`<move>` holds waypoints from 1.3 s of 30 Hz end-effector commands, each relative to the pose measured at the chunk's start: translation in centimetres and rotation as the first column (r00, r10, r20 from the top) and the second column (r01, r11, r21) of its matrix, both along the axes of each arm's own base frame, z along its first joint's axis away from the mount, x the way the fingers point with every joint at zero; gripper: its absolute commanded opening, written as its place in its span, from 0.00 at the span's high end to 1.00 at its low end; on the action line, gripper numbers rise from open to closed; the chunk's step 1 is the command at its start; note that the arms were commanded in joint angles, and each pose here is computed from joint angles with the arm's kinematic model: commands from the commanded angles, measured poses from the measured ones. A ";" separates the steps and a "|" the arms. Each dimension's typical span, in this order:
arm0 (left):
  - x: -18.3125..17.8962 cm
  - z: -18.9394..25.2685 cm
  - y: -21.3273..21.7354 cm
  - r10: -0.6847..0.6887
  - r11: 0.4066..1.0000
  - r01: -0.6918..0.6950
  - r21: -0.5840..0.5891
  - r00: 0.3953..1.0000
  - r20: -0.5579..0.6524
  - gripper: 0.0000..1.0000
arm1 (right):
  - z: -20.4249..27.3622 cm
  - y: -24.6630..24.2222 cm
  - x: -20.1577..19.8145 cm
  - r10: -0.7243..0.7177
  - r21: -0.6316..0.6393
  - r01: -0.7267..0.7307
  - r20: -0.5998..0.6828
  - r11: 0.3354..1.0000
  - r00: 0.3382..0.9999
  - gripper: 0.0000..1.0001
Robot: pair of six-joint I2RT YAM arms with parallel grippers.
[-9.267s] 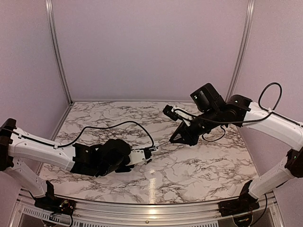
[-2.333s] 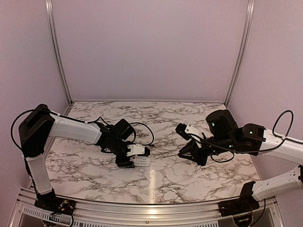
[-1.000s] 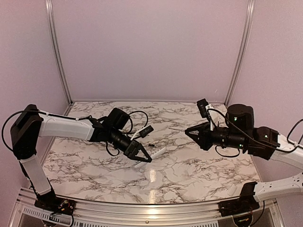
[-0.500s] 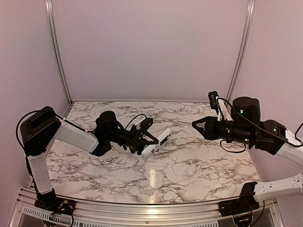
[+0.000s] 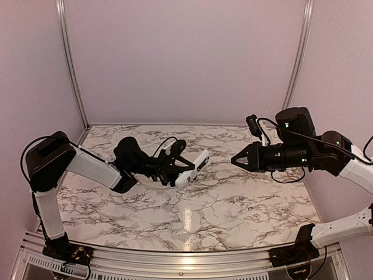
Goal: Unload the batteries from the remote control
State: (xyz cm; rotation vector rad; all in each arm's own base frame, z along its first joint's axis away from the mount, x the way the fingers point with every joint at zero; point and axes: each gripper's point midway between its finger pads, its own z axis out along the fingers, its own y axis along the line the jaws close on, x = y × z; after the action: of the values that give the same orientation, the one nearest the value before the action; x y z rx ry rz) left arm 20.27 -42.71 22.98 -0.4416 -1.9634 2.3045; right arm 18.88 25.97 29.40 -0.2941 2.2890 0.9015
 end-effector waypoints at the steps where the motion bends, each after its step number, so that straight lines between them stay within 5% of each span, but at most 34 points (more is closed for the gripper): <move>1: 0.9 1.3 0.0 0.054 0.999 -0.054 -0.005 0.997 0.056 1.00 | 0.8 -0.2 -1.6 0.003 0.040 0.003 -0.148 0.999 0.989 1.00; 8: 1.9 -0.6 -0.5 0.093 0.983 -0.110 0.149 0.988 0.119 1.00 | 3.3 1.5 -1.8 0.052 0.112 -0.031 -0.190 0.993 0.980 1.00; 15: 2.6 -1.4 -0.4 0.125 0.961 -0.162 0.225 0.978 0.169 1.00 | 2.8 1.8 -1.1 0.025 0.054 -0.014 -0.222 0.998 0.975 1.00; 23: 2.1 0.3 -0.2 0.136 0.981 -0.144 0.127 0.988 0.071 1.00 | 1.9 1.0 -0.1 -0.054 -0.057 0.042 -0.231 0.998 0.971 1.00; 39: 2.3 0.1 -0.1 0.149 0.974 -0.155 0.162 0.988 0.049 1.00 | 0.2 1.9 1.3 -0.084 -0.084 0.067 -0.224 0.994 0.971 1.00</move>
State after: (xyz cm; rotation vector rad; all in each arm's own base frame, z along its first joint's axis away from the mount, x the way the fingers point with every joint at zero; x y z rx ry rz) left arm 22.71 -43.14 21.32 -0.3121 -2.2870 2.1546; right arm 19.22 28.47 29.85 -0.2347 2.5380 0.8920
